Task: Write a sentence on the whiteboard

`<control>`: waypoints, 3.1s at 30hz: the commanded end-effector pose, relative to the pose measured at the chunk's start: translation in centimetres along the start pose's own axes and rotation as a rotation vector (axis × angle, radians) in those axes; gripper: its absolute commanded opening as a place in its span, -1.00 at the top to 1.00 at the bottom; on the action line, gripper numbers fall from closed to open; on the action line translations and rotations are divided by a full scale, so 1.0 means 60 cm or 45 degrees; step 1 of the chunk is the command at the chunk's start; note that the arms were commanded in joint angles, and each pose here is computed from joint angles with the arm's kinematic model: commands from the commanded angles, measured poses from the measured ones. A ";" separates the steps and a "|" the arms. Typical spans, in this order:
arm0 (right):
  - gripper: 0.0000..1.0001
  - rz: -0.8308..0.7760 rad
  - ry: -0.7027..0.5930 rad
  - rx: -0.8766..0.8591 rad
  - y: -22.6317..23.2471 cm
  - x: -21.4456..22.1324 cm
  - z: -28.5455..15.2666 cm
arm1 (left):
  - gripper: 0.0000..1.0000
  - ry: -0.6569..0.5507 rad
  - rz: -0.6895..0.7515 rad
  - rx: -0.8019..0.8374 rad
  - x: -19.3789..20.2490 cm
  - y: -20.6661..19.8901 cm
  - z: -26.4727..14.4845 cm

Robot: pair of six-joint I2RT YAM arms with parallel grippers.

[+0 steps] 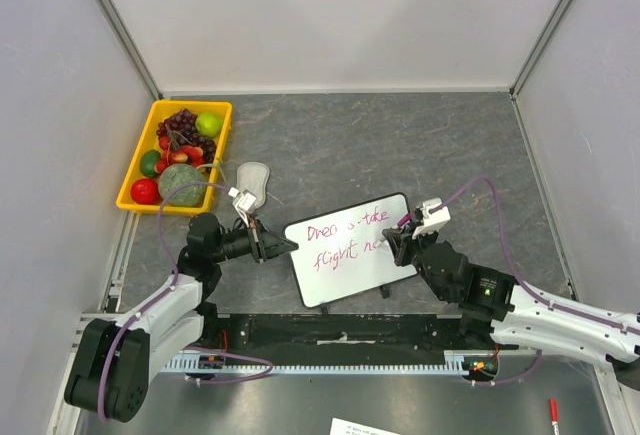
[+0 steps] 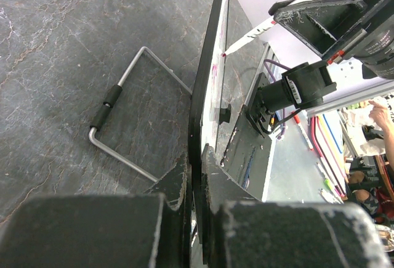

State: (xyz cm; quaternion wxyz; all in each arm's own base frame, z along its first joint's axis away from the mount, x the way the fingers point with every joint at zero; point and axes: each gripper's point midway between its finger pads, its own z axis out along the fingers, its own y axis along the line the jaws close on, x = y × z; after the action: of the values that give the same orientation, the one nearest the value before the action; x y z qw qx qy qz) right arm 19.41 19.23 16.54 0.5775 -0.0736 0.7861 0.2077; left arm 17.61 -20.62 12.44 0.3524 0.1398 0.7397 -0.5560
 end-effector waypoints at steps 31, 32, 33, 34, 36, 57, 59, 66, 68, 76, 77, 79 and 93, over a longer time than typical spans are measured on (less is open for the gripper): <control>1.00 0.054 -0.111 -0.034 0.020 -0.064 -0.003 | 0.96 -0.022 0.119 -0.003 -0.007 0.005 0.001; 1.00 0.058 -0.115 -0.034 0.019 -0.065 -0.005 | 0.96 -0.022 0.122 -0.001 -0.007 0.004 0.001; 1.00 0.062 -0.123 -0.029 0.016 -0.067 -0.007 | 0.96 -0.024 0.124 -0.002 -0.008 0.004 0.001; 1.00 0.062 -0.126 -0.020 0.012 -0.067 -0.007 | 0.96 -0.023 0.120 -0.003 -0.008 0.005 0.001; 1.00 0.061 -0.134 0.005 0.004 -0.066 -0.009 | 0.96 -0.022 0.122 -0.001 -0.007 0.004 0.001; 1.00 -0.010 -0.063 0.129 -0.032 -0.015 0.002 | 0.96 -0.023 0.124 0.000 -0.008 0.004 0.001; 1.00 -0.014 -0.042 0.130 -0.034 -0.005 0.003 | 0.96 -0.020 0.120 0.001 -0.007 0.004 0.001; 1.00 0.001 0.004 0.132 -0.042 0.013 -0.005 | 0.96 -0.022 0.119 -0.003 -0.008 0.005 0.001; 1.00 0.005 0.019 0.131 -0.044 0.018 -0.008 | 0.96 -0.021 0.124 0.001 -0.008 0.004 0.001; 1.00 -0.004 0.023 0.154 -0.047 0.019 -0.006 | 0.96 -0.021 0.120 0.001 -0.007 0.004 0.001; 1.00 -0.010 0.020 0.160 -0.048 0.016 -0.006 | 0.96 -0.021 0.119 -0.002 -0.007 0.005 0.001; 1.00 -0.003 -0.008 0.167 -0.047 0.001 -0.007 | 0.96 -0.021 0.120 0.001 -0.007 0.004 0.001; 1.00 0.009 -0.123 0.199 -0.044 -0.055 -0.008 | 0.96 -0.024 0.123 0.000 -0.008 0.004 0.001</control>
State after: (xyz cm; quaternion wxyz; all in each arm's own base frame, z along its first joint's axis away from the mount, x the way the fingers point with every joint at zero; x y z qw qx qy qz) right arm 20.25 16.76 16.92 0.5960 -0.0386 0.7861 0.1591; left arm 17.60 -20.63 12.45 0.3524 0.1401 0.7396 -0.5561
